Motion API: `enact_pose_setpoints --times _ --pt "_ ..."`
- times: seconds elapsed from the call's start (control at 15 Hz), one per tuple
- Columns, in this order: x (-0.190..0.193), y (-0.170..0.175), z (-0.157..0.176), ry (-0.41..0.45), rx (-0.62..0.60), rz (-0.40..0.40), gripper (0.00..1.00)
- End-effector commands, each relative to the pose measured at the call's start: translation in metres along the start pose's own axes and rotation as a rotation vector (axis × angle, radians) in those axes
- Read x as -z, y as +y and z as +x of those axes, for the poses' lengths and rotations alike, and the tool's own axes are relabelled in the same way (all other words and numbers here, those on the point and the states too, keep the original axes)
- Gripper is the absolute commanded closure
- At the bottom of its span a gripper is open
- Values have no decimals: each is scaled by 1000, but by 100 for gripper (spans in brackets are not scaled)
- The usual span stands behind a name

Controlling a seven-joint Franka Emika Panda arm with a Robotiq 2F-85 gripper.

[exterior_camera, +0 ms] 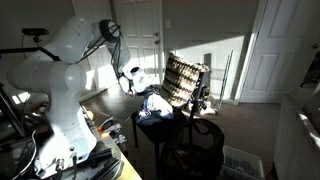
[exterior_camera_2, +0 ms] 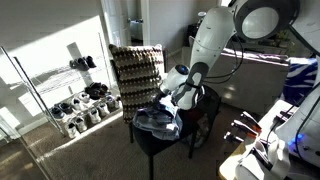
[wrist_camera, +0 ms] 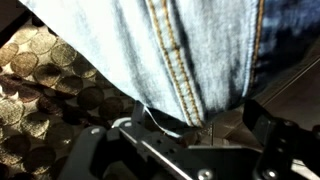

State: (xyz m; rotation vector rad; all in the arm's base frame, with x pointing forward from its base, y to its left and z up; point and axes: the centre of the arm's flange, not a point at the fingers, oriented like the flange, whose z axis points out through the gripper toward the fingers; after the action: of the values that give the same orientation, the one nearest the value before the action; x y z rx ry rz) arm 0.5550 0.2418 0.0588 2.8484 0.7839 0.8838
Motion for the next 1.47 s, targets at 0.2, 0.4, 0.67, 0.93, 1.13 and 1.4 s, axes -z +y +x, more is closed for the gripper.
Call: enact_pose_setpoints --times 0.2,0.4,0.67,0.93,1.13,1.4 --pt "107 -21 -52 -58 33 14 0" --pt "143 -15 -58 -100 -16 17 0" --pt "128 11 -30 -142 -38 51 0" --pt "95 37 19 -160 -43 41 0" --pt "68 36 26 -264 -61 44 0" --pt "33 29 14 -486 -29 76 0"
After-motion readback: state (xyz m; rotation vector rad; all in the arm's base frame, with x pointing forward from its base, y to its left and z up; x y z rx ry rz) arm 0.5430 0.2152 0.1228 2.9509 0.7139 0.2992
